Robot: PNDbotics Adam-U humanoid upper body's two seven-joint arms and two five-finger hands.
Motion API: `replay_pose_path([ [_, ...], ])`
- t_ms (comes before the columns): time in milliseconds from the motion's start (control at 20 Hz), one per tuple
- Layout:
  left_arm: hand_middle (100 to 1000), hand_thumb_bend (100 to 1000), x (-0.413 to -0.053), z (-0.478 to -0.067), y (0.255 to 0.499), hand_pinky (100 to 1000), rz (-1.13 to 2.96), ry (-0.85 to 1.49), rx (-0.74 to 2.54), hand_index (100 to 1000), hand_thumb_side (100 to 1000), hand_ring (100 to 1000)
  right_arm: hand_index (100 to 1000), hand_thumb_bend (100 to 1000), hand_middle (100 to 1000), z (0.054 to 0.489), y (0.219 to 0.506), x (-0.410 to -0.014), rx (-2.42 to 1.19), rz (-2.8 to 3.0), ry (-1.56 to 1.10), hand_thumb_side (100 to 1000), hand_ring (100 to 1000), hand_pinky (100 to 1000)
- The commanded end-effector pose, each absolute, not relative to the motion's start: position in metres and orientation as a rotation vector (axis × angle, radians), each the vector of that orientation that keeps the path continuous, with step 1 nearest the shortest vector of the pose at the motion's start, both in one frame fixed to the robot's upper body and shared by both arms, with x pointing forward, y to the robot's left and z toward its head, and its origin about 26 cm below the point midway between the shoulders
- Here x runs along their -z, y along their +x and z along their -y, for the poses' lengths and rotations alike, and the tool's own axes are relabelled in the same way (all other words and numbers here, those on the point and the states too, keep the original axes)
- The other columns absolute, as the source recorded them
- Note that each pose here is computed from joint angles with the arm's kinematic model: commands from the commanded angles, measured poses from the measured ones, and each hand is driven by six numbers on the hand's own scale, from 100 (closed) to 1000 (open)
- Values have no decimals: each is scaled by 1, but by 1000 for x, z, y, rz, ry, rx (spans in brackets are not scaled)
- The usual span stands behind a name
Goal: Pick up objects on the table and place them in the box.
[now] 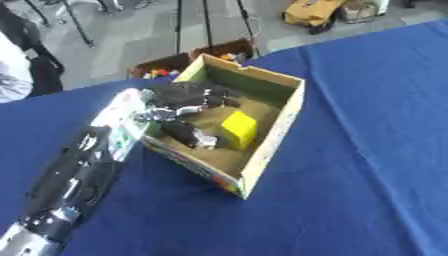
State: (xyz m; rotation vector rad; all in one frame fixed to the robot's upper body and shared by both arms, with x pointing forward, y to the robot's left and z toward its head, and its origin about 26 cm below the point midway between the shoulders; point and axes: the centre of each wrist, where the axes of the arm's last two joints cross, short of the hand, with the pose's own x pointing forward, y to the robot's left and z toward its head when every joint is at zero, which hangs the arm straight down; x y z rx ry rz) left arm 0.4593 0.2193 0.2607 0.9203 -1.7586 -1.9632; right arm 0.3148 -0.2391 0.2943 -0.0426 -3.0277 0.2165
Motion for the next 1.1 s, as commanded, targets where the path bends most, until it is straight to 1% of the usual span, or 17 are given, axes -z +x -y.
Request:
replay_pose_path([
  [50,982,100,-280,-226,453,1000,1900,993,1839,1000,1000,1000,801,100,559,239,311,-301,-222,3056,-38,542,782,798],
  [350,965,100,-290,-229,444,996,2069,1041,1695,1000,1000,978,800,100,560,240,311,-300,-222,3053,-44,540,782,798],
  [600,909,100,-305,-235,424,907,2265,994,1548,1000,1000,909,797,100,569,243,310,-301,-211,3059,-58,536,781,795],
  [650,899,100,-308,-237,418,885,2323,963,1515,1000,1000,895,797,100,571,244,310,-301,-207,3060,-66,535,781,795],
  [700,884,100,-312,-240,411,835,2384,926,1476,1000,1000,869,796,100,574,245,310,-301,-203,3062,-74,534,781,794],
  [800,857,100,-318,-248,397,768,2511,839,1377,1000,1000,837,795,100,579,247,310,-301,-192,3063,-89,532,780,793],
  [1000,818,100,-325,-268,372,699,2687,649,1169,999,1000,794,792,100,588,250,310,-301,-169,3065,-115,529,780,789],
  [1100,808,100,-325,-279,359,695,2755,521,1032,989,1000,791,791,100,592,251,310,-300,-157,3068,-128,528,779,787],
])
